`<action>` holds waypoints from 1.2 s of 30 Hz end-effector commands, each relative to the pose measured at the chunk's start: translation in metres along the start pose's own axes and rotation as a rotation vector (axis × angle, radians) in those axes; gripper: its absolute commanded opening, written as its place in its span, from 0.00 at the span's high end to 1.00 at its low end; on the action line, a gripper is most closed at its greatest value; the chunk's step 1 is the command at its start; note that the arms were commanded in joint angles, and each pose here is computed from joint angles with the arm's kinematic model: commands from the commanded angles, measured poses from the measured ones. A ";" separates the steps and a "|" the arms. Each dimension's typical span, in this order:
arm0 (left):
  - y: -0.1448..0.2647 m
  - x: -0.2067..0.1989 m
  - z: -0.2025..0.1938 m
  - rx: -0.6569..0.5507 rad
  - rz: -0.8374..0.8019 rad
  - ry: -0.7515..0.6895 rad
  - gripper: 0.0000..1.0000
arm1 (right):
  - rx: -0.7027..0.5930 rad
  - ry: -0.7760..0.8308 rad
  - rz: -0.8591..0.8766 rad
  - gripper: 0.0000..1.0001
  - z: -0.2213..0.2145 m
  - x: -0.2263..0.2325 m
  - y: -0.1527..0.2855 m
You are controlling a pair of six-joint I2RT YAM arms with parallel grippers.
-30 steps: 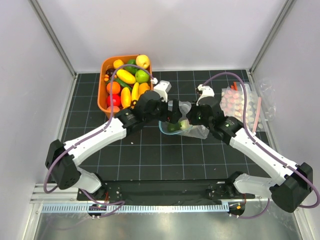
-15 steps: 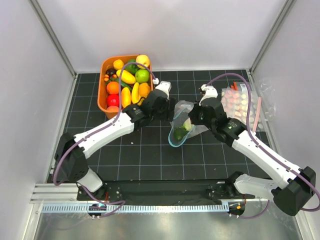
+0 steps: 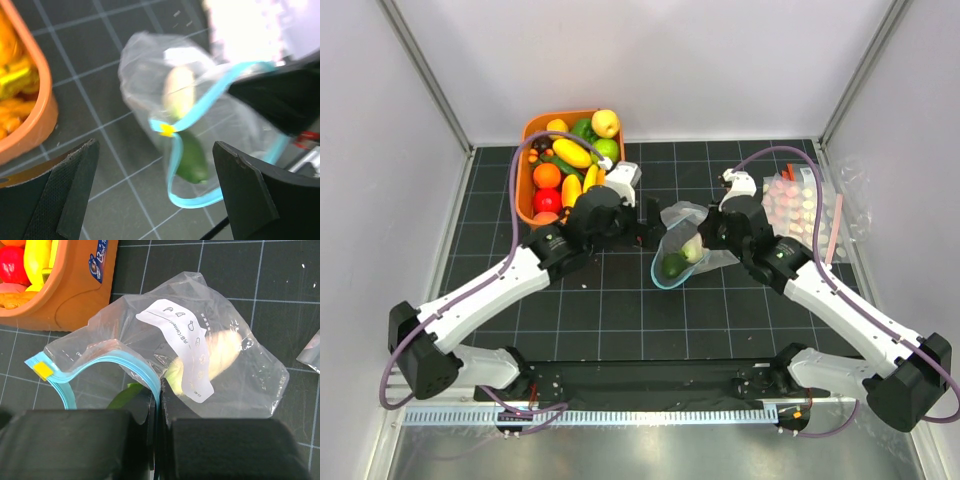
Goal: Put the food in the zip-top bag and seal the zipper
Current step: Adjust the zipper on the food storage bag.
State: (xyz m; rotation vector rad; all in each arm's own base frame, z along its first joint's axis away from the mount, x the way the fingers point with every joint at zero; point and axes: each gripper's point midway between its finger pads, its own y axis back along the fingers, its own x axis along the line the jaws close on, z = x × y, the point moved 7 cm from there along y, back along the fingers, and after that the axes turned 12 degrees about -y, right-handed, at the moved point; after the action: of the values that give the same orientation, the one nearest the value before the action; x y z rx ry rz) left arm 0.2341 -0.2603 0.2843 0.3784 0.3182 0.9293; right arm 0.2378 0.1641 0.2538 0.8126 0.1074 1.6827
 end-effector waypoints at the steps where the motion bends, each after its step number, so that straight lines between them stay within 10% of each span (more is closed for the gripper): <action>1: 0.006 -0.012 0.017 -0.091 -0.106 -0.037 0.00 | -0.072 -0.032 0.035 0.99 0.014 0.008 0.005; 17: -0.041 -0.035 -0.018 0.200 -0.022 -0.110 0.14 | -0.087 -0.054 0.026 0.99 0.016 0.007 0.006; 24: -0.044 -0.027 -0.015 0.204 0.073 -0.101 0.97 | -0.074 -0.062 0.054 0.99 0.012 0.009 0.004; 26: -0.039 -0.022 -0.008 0.173 0.111 -0.108 1.00 | -0.052 -0.057 0.059 0.99 0.007 0.009 -0.001; 36: 0.014 -0.018 0.078 0.068 0.136 -0.074 1.00 | 0.080 0.001 0.036 0.50 -0.007 0.011 -0.016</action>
State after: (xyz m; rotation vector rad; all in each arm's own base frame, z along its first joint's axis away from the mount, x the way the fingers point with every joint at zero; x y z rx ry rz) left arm 0.2479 -0.3033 0.3203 0.5579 0.2840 0.9694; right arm 0.2414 0.1746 0.2345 0.8748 0.1696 1.6888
